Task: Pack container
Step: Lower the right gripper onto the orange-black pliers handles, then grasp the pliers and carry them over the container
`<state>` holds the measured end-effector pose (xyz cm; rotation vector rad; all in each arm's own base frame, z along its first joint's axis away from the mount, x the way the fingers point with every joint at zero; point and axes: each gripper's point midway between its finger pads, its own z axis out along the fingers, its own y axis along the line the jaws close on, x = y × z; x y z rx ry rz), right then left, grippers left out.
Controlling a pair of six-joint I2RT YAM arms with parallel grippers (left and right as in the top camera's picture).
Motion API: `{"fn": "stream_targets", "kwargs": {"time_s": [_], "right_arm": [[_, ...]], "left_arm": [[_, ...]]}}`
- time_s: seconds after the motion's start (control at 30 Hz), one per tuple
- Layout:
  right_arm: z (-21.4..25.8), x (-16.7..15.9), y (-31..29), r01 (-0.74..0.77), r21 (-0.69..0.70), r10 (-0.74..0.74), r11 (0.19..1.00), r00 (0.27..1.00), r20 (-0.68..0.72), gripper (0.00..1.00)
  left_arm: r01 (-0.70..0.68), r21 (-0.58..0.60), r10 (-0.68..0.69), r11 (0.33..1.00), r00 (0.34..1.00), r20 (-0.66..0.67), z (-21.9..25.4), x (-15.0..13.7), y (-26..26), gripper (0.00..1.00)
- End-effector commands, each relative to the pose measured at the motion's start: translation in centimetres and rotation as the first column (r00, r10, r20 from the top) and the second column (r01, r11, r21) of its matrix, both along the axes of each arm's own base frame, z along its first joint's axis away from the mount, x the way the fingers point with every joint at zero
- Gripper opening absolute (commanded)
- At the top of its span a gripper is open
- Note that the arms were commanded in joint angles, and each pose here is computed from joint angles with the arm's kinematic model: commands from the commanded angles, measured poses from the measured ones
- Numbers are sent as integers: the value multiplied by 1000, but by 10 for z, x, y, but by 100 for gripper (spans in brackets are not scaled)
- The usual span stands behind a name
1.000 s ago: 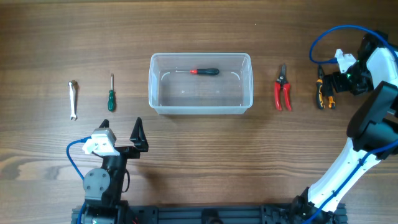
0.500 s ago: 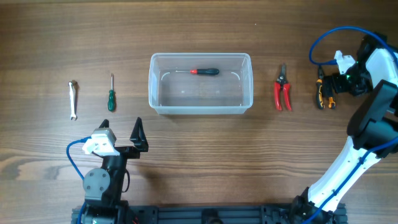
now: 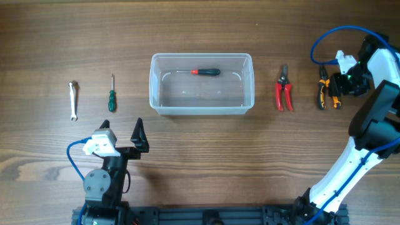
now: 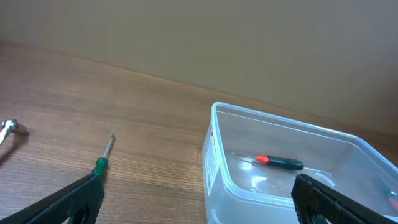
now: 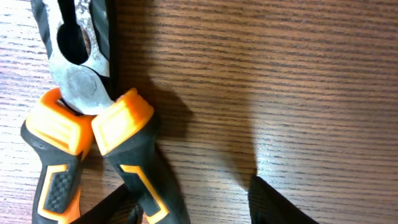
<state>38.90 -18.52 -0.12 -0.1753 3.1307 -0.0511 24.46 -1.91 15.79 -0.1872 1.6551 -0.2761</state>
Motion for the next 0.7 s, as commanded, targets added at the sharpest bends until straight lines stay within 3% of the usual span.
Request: {"fn": "stream_targets", "kwargs": {"time_s": [0.0,0.23,0.67], "right_arm": [[-12,-5,2,29,19,-29,999,999,-23,42],[-12,-5,2,38,20,-37,999,999,-23,30],[-11,-1,6,53,40,-53,998,999,-7,23]], "left_arm": [[7,8,-7,1000,1000,5,0,0,-1,100],[7,8,-7,1000,1000,5,0,0,-1,100],[7,8,-7,1000,1000,5,0,0,-1,100]]}}
